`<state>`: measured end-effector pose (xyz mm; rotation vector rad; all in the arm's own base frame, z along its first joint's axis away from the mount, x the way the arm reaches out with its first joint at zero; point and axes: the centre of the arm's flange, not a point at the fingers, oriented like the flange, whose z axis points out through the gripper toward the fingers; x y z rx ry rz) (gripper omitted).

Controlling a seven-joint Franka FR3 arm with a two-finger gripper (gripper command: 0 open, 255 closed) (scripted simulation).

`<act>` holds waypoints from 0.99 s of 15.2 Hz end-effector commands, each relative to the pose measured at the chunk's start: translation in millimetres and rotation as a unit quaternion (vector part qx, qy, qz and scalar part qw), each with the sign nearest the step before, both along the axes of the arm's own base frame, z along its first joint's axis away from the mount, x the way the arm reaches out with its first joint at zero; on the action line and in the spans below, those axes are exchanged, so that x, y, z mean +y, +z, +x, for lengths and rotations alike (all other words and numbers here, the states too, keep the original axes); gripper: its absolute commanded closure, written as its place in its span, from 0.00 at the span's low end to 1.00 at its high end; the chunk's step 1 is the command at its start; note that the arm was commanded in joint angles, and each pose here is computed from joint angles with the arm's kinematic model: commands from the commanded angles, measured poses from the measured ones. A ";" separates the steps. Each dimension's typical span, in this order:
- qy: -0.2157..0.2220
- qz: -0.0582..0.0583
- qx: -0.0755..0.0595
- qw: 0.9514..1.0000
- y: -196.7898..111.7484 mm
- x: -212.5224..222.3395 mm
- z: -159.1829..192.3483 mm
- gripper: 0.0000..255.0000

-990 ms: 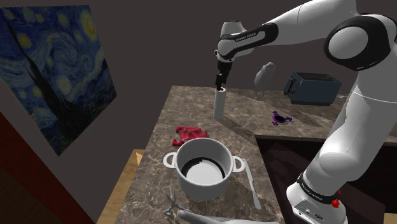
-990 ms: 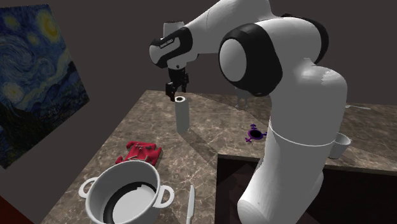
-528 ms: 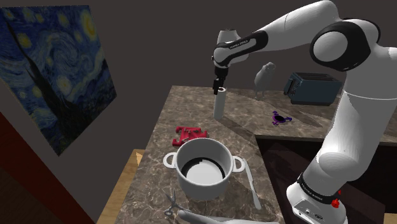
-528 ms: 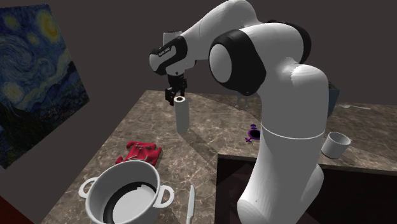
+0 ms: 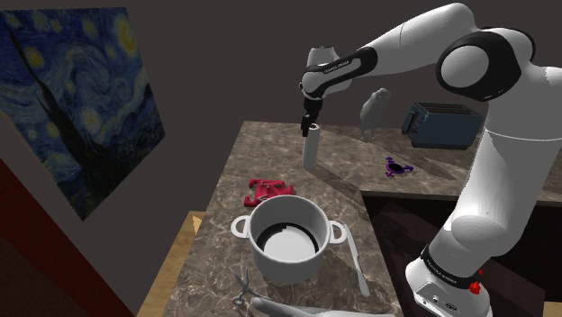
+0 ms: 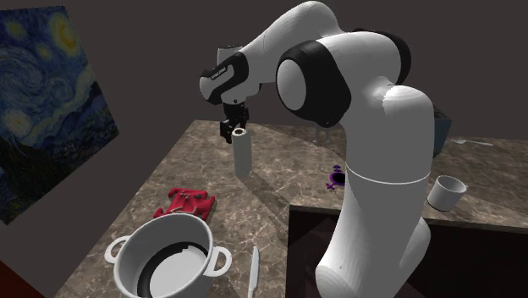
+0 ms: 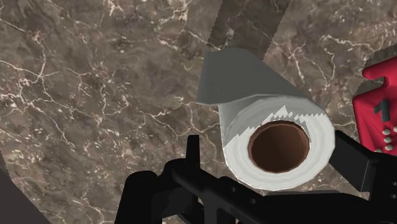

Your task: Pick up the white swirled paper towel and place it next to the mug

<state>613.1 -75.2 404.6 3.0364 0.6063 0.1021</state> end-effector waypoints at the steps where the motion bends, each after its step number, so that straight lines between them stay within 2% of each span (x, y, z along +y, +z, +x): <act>1: 0.000 0.000 0.000 1.000 0.0 0.0 0.0 0.00; 2: 0.000 0.000 0.000 1.000 0.0 0.0 0.0 1.00; 11: 0.000 0.000 0.000 1.000 0.0 0.0 0.0 1.00; 15: 0.000 0.000 0.000 1.000 21.1 0.0 0.0 1.00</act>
